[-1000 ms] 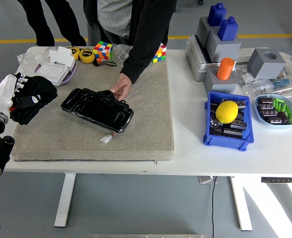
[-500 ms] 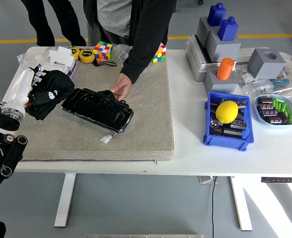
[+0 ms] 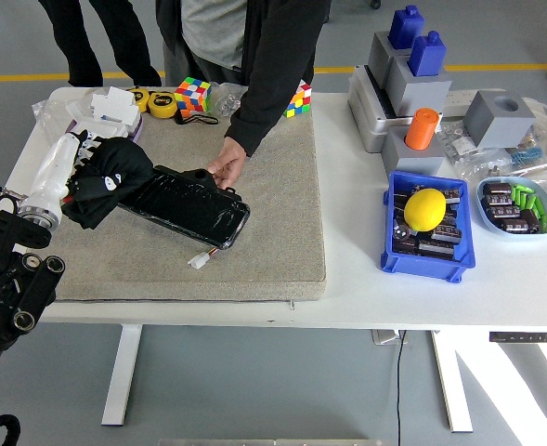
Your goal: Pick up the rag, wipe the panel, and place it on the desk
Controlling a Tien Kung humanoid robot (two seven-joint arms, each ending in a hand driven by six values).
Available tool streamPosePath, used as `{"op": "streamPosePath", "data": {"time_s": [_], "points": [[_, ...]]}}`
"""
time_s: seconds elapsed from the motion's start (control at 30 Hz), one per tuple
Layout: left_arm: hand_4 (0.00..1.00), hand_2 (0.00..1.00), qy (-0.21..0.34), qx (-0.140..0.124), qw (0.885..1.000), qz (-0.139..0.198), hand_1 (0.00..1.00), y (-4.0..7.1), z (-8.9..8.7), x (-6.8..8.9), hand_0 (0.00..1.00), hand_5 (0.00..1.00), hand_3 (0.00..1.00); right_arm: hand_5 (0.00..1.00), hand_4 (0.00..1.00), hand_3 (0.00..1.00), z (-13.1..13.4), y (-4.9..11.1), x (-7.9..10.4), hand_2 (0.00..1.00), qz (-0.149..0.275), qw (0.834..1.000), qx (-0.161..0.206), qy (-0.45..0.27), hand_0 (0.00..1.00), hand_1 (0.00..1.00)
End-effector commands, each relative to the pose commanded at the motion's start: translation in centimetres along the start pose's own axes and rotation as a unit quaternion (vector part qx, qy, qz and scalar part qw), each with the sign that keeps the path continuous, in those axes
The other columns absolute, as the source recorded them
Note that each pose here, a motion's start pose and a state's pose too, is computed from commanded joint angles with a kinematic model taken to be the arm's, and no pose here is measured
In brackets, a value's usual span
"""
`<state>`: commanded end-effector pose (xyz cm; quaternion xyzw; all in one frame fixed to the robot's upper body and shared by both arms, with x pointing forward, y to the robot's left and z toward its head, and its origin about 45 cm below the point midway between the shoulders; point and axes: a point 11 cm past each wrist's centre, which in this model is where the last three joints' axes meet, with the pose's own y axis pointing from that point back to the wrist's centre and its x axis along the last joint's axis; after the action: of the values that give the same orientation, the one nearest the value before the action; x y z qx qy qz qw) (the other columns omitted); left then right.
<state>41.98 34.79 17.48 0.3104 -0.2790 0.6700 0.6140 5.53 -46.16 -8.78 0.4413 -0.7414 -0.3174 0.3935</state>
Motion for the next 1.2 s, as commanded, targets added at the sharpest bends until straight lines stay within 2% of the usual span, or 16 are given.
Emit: {"op": "streamPosePath", "data": {"time_s": [0.5,0.73,0.97,1.2], "points": [[0.672,0.365,0.009,0.020,1.000,-0.017,0.264,0.1,-0.7,-0.8,0.217,0.002,0.556,0.364,0.903,0.521,-0.4,-0.1,-0.2,0.479,-0.005,1.000,0.006,0.001,0.588,0.563],[0.670,0.365,0.028,0.003,0.999,-0.031,0.262,0.7,0.4,-1.9,0.217,0.002,0.556,0.364,0.903,0.522,-0.2,0.0,-0.3,0.479,-0.006,1.000,0.004,0.003,0.588,0.563],[0.671,0.364,0.029,-0.031,0.997,-0.068,0.263,1.6,2.8,-4.3,0.217,0.002,0.556,0.364,0.903,0.521,0.0,0.1,-0.2,0.480,-0.006,1.000,0.004,0.004,0.589,0.563],[0.673,0.365,0.021,-0.053,0.993,-0.101,0.262,2.7,4.2,-6.5,0.216,0.002,0.556,0.363,0.904,0.521,-0.1,0.1,-0.1,0.479,-0.007,1.000,0.005,0.005,0.589,0.563]]}}
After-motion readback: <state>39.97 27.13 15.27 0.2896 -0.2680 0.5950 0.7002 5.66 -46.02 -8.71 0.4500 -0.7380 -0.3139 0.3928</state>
